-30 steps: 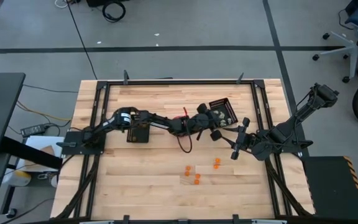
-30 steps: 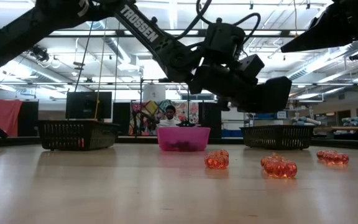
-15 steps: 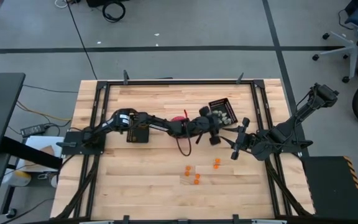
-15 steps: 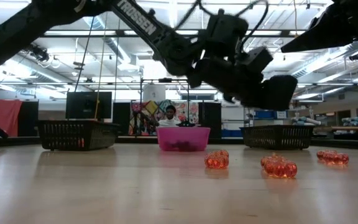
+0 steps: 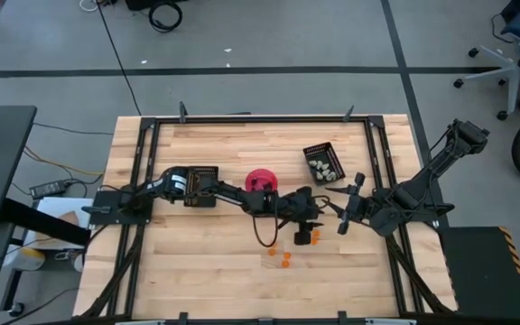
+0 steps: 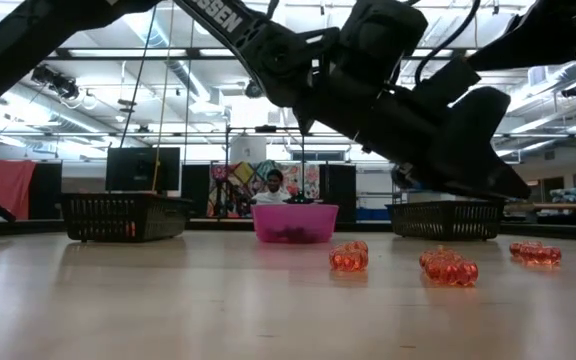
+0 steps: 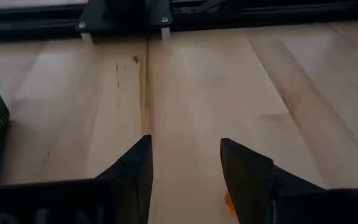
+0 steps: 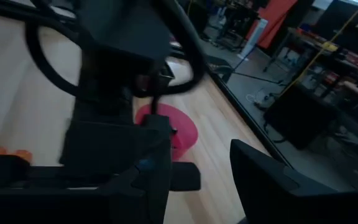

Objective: Sort Halloween decoration
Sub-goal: Put the orange pumpkin toy into the left black bin

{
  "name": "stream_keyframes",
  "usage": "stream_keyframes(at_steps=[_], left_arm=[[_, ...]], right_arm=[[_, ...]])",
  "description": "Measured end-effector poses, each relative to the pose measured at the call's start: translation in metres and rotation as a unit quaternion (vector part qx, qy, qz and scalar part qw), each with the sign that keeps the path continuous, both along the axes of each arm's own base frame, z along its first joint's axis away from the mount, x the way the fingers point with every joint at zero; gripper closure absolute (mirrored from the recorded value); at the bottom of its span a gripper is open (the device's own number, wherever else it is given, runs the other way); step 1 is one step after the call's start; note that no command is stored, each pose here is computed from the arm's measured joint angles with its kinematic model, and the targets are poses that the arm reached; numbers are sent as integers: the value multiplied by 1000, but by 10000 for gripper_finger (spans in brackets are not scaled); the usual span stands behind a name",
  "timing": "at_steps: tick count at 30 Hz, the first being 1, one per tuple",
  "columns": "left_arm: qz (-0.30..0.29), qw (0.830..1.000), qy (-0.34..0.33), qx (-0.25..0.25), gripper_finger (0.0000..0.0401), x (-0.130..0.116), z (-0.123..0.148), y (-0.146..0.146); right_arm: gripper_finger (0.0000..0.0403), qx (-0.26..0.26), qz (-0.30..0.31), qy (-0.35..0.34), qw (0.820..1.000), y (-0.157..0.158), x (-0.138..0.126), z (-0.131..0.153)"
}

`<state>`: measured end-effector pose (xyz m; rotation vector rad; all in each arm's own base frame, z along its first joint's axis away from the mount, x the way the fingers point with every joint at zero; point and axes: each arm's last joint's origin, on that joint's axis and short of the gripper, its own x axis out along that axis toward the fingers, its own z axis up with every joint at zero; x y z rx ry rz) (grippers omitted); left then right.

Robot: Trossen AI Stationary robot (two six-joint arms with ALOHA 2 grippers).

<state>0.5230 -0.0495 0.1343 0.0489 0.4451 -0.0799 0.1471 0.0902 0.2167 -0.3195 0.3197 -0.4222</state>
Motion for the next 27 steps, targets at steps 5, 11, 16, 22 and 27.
stream_keyframes(at_steps=[5,11,16,22,27], left_arm=[[-6,1000,4,-24,245,-1,-1,-12],[-13,999,20,-45,245,-5,-7,-31],[11,1000,16,-7,237,-7,-7,-45],[25,1000,3,-8,192,-7,-5,-48],[27,1000,1,-12,156,-7,-5,-48]], right_arm=[[236,1,1,-1,1000,0,0,0],[236,-2,2,1,1000,0,0,0],[236,1,4,0,1000,0,0,1],[236,3,4,-3,1000,0,1,1],[236,3,4,-3,1000,0,1,1]])
